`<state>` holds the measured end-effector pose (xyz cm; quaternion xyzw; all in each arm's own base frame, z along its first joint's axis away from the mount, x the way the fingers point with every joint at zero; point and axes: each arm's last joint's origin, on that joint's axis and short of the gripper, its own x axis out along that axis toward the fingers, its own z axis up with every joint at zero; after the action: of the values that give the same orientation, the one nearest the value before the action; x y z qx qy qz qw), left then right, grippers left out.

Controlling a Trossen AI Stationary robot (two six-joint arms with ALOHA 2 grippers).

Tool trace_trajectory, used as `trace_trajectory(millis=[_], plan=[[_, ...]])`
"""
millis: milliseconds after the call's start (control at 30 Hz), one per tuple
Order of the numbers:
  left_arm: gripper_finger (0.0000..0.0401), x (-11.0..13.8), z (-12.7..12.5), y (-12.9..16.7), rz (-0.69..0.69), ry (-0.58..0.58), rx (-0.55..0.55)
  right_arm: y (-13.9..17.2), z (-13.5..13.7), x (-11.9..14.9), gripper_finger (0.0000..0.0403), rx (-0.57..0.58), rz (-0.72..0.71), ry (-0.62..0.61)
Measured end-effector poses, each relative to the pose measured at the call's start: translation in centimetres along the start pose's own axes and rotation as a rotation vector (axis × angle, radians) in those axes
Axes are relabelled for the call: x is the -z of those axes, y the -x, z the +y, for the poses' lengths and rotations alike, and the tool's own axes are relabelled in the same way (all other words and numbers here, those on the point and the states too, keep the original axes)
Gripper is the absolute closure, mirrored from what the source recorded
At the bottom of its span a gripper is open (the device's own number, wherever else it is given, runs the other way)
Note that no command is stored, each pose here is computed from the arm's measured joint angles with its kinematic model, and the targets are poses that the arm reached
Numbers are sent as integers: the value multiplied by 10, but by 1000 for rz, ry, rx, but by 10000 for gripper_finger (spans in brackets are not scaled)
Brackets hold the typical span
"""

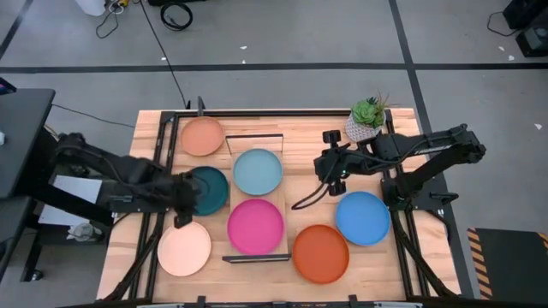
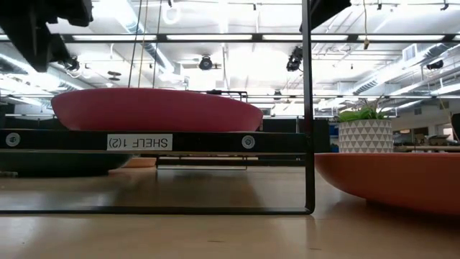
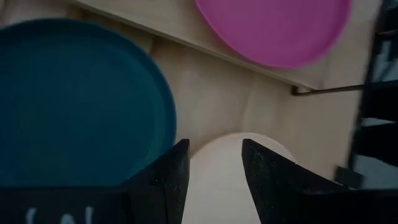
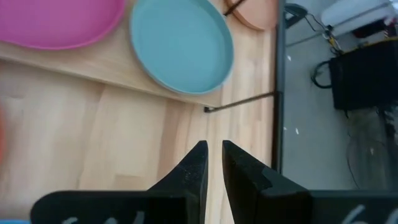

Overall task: Place and stack plates onto a shelf
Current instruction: Stack the dark green plate on top of the pink plate on the shelf

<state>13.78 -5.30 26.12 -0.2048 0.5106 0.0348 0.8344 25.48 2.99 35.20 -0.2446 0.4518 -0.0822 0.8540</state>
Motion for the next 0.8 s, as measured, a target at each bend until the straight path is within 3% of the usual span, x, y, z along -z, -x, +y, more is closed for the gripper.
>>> trace_trajectory(millis=[367, 800], plan=[[245, 9, -11, -47, -7, -111, -261, -4, -9, 1, 350, 28, 8, -26], [245, 12, -14, -94, 14, -111, -276, -4, -10, -2, 351, 29, -28, -45]])
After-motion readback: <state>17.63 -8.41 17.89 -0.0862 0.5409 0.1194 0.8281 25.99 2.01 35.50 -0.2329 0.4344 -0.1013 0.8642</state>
